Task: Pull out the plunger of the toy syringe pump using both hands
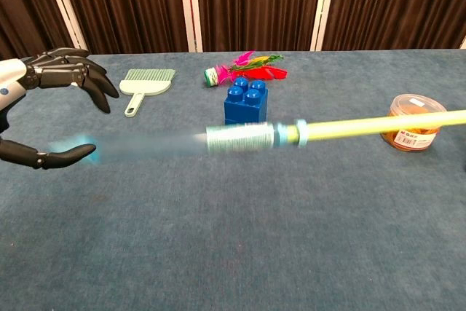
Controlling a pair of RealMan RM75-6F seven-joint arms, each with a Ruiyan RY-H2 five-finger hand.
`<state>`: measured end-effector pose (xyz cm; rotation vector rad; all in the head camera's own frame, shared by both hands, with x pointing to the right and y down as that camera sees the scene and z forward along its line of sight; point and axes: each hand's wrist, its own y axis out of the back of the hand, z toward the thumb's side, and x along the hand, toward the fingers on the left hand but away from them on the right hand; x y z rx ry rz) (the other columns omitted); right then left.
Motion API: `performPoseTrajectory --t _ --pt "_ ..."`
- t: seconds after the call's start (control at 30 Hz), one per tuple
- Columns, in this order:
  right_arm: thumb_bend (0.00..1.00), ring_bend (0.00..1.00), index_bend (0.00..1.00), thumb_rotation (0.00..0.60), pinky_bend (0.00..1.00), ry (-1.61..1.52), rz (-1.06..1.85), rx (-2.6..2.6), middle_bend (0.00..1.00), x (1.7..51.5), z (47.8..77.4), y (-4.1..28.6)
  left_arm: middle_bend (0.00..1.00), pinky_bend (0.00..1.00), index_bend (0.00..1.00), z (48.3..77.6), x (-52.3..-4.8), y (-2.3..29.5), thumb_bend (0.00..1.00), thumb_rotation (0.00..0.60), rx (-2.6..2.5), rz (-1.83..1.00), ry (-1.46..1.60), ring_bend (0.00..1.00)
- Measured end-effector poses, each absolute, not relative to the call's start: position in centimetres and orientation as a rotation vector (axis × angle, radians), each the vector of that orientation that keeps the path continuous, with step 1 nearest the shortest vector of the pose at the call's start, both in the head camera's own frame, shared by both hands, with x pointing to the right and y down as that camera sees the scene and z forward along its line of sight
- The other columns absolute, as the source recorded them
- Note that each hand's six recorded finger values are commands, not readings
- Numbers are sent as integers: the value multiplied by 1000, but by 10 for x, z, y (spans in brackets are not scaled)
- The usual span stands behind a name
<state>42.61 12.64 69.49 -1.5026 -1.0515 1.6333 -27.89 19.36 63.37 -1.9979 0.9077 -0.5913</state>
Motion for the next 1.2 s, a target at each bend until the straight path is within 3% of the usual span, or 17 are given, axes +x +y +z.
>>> performPoseTrajectory --t 0.23,0.6,0.93,1.2 --pt "230 0 12 600 0 -947 1719 -1485 0 439 705 130 253 65 341 651 -289 169 205 600 -1942 -671 948 155" --pt "11 0 0 600 0 -762 1774 -1524 0 442 696 150 245 65 334 659 -305 153 190 600 -1934 -738 1013 155" --pt "0 0 0 600 0 -591 1718 -1681 0 410 662 202 180 65 308 648 -313 164 146 600 -1969 -731 1017 119" --pt "22 0 0 600 0 -759 1508 -1652 0 397 616 198 78 65 238 624 -327 179 130 600 -1943 -774 1011 58"
